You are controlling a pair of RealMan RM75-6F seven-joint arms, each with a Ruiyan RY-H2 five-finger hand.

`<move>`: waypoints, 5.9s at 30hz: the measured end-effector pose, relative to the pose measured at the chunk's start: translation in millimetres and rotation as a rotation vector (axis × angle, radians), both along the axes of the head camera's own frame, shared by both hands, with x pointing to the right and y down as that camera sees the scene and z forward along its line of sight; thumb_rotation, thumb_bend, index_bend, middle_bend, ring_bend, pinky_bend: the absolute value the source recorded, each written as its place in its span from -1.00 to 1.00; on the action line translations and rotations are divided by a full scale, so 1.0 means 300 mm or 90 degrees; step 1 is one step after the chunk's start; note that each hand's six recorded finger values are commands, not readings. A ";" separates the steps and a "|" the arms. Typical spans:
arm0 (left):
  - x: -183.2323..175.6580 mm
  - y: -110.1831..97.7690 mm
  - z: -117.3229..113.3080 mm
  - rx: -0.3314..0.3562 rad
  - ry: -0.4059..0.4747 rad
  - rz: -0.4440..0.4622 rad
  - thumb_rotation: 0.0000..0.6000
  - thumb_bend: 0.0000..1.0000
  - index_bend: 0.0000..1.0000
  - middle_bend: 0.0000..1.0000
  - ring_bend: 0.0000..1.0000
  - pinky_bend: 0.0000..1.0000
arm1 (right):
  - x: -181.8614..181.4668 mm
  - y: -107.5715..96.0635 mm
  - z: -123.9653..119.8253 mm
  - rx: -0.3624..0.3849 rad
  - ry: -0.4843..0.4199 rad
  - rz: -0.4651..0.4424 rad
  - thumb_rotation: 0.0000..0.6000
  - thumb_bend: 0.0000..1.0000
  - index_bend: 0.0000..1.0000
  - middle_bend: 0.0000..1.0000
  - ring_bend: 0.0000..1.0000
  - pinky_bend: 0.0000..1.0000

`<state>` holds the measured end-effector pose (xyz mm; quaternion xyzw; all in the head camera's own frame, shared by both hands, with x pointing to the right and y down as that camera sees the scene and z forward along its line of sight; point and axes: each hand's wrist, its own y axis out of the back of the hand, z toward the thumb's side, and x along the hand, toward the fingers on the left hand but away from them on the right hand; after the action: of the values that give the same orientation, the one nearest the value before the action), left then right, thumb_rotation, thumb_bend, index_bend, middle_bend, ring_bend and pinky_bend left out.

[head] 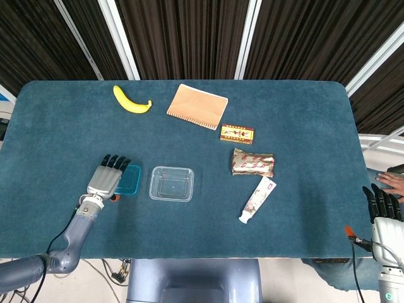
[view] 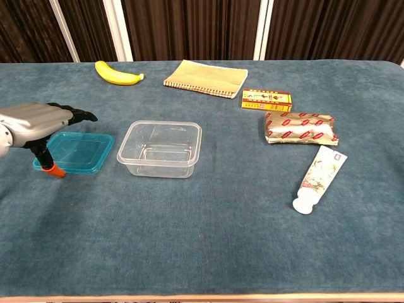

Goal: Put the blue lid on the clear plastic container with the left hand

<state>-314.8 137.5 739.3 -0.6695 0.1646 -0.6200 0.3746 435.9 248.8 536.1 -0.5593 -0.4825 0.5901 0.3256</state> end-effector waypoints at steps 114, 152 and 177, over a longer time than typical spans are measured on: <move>0.538 -0.044 -0.256 -0.053 0.123 -0.041 1.00 -0.58 -0.79 -0.48 -1.00 -1.00 | 0.007 -0.006 -0.003 0.008 0.003 0.009 1.00 -0.46 -0.90 -1.00 -1.00 -1.00; 0.574 -0.024 -0.214 -0.032 0.083 -0.009 1.00 -0.59 -0.79 -0.50 -1.00 -1.00 | 0.008 -0.007 -0.003 0.006 0.001 0.008 1.00 -0.46 -0.90 -1.00 -1.00 -1.00; 0.583 -0.017 -0.195 -0.028 0.058 -0.002 1.00 -0.61 -0.80 -0.53 -1.00 -1.00 | 0.010 -0.007 -0.002 0.004 -0.001 0.012 1.00 -0.46 -0.90 -1.00 -1.00 -1.00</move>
<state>-139.8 132.5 680.7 -0.7049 0.1686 -0.5930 0.3507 438.9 246.8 535.6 -0.5542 -0.4901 0.5911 0.3212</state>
